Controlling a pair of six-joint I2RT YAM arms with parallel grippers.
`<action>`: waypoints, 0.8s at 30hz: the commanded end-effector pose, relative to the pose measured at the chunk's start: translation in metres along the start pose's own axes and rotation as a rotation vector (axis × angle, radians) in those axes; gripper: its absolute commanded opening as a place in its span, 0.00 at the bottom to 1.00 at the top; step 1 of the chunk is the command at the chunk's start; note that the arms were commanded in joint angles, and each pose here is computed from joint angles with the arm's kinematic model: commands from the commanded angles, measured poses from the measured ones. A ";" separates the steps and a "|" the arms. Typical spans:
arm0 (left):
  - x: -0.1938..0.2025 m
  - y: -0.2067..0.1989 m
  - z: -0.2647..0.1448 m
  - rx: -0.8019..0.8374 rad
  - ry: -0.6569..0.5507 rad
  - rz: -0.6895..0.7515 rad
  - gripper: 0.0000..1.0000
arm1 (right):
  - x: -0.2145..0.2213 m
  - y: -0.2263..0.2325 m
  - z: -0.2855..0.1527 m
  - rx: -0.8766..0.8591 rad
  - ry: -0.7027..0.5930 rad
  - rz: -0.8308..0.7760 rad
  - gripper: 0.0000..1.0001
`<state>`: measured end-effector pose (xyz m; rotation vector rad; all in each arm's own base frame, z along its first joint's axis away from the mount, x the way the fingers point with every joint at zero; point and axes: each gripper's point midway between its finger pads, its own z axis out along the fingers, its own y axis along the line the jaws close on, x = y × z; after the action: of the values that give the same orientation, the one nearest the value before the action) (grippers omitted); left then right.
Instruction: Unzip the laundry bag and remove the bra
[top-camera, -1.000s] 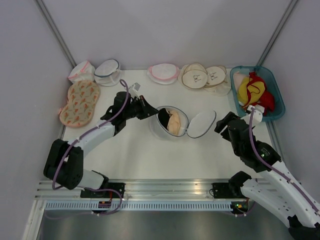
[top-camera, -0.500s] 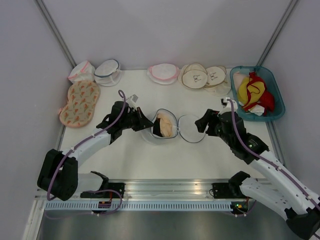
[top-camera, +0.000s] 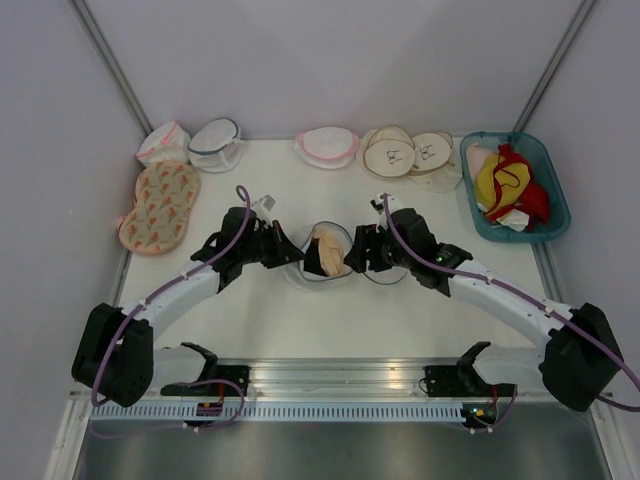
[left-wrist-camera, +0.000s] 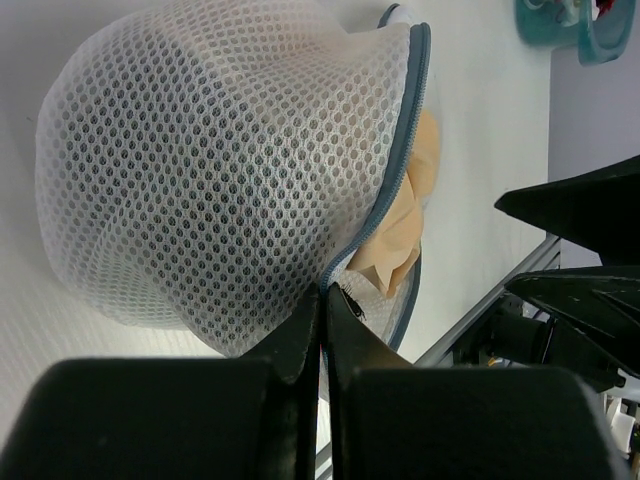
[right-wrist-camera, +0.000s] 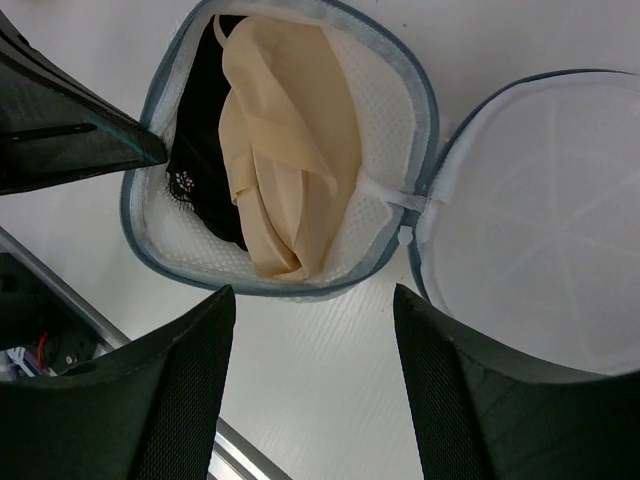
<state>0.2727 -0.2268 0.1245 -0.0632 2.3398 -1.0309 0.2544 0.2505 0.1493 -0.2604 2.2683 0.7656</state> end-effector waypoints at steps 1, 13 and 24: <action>-0.001 0.001 -0.006 -0.005 -0.020 0.031 0.02 | -0.031 0.026 0.011 -0.054 -0.077 -0.095 0.69; 0.007 -0.003 -0.012 0.032 -0.016 0.012 0.02 | -0.028 0.033 0.081 0.073 -0.009 -0.223 0.65; 0.007 -0.007 -0.012 0.055 -0.019 -0.005 0.02 | -0.028 0.036 0.075 0.139 -0.010 -0.303 0.00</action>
<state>0.2585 -0.2219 0.1196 -0.0604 2.3422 -1.0416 0.3012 0.3267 0.1037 -0.5290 2.2820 0.4391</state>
